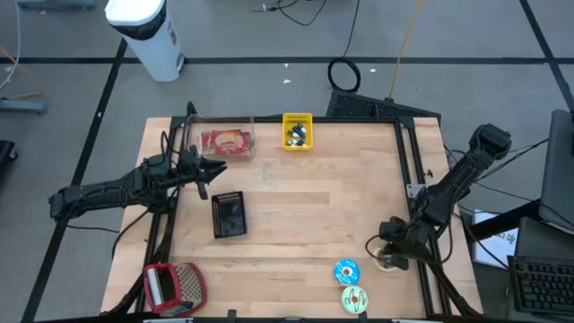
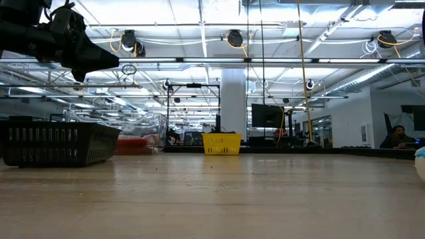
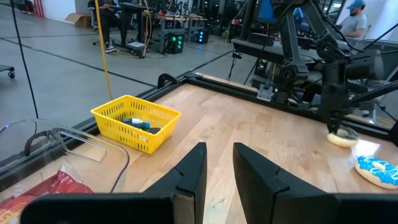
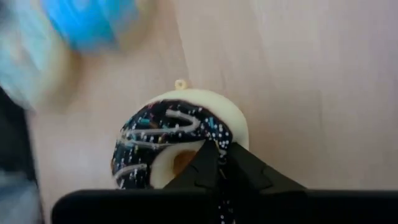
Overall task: Pick & Place Food Item
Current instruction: Put the black donut into the black bin
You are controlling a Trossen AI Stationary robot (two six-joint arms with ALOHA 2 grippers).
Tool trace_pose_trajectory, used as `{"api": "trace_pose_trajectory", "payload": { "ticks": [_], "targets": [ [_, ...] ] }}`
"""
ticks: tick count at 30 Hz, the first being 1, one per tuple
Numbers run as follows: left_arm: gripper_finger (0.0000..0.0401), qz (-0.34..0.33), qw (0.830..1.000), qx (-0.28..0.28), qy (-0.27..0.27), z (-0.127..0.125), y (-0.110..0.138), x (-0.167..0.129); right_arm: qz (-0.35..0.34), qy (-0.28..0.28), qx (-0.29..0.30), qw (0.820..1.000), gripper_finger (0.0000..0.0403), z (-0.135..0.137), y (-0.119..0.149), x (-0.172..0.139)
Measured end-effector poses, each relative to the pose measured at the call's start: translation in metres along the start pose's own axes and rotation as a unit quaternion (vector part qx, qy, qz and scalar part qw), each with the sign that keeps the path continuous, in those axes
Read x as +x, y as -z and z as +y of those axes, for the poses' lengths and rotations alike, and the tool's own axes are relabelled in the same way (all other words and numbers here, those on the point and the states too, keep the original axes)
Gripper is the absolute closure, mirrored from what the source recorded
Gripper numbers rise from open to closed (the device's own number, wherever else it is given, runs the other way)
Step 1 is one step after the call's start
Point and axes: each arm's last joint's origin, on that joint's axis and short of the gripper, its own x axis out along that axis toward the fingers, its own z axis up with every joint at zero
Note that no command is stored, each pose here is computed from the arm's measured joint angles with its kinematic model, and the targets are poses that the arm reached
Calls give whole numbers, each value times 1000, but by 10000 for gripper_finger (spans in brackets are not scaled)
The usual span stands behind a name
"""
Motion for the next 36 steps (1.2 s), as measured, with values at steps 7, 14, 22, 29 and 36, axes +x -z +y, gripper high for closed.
{"api": "trace_pose_trajectory", "payload": {
  "ticks": [7, 14, 22, 29, 36],
  "targets": [
    [322, 0, 1000, 0, 0, 0, 0, 0, -166, -52, -81, 982, 386, 10, -25, -17],
    [322, 0, 1000, 0, 0, 0, 0, 0, -354, -61, -228, 905, 389, 19, -65, -39],
    [323, -45, 999, -4, 7, -1, -9, 0, -516, 67, -324, 790, 388, 6, -116, -59],
    [323, -94, 992, -81, 25, -3, -18, -2, -574, 187, -304, 737, 388, -25, -155, -63],
    [322, -108, 991, -78, 25, -3, -21, -2, -617, 260, -271, 692, 388, -54, -180, -65]
  ]
}}
